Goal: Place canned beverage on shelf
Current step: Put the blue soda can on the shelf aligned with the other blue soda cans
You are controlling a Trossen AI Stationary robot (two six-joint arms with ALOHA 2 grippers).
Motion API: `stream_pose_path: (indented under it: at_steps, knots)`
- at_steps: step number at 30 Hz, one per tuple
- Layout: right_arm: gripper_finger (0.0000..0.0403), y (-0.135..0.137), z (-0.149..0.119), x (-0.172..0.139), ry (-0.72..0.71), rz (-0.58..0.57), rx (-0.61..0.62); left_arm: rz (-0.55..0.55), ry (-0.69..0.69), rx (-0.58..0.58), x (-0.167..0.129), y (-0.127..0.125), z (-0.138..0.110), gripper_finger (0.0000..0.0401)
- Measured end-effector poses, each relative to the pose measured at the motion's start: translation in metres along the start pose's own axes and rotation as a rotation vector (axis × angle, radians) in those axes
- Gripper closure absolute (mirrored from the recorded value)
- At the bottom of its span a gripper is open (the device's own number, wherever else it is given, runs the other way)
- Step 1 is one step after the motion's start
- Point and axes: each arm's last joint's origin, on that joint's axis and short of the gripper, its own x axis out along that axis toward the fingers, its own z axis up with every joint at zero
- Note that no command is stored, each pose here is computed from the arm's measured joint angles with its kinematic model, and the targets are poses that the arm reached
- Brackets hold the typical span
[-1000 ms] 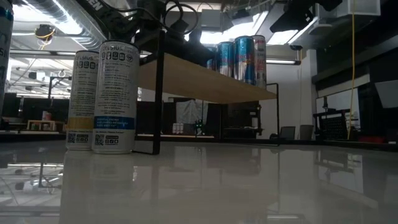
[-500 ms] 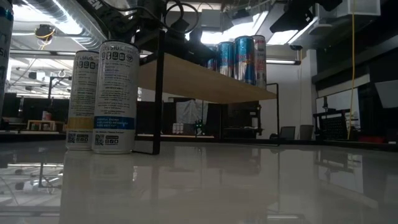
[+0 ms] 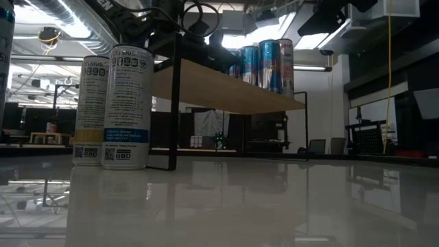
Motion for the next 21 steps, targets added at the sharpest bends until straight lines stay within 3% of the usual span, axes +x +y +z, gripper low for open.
stream_pose_path:
  at_steps: [8, 21]
  knots:
    - [0.0029, 0.0, -0.0001, 0.0001, 0.001, 0.001, 0.0, 0.022, -0.001, 0.0, -0.0001, 0.0006, 0.0002, 0.0073]
    - [0.0029, 0.0005, -0.0001, 0.0001, 0.002, 0.017, 0.0, 0.022, -0.005, -0.001, -0.0003, 0.0007, 0.0008, 0.0066]
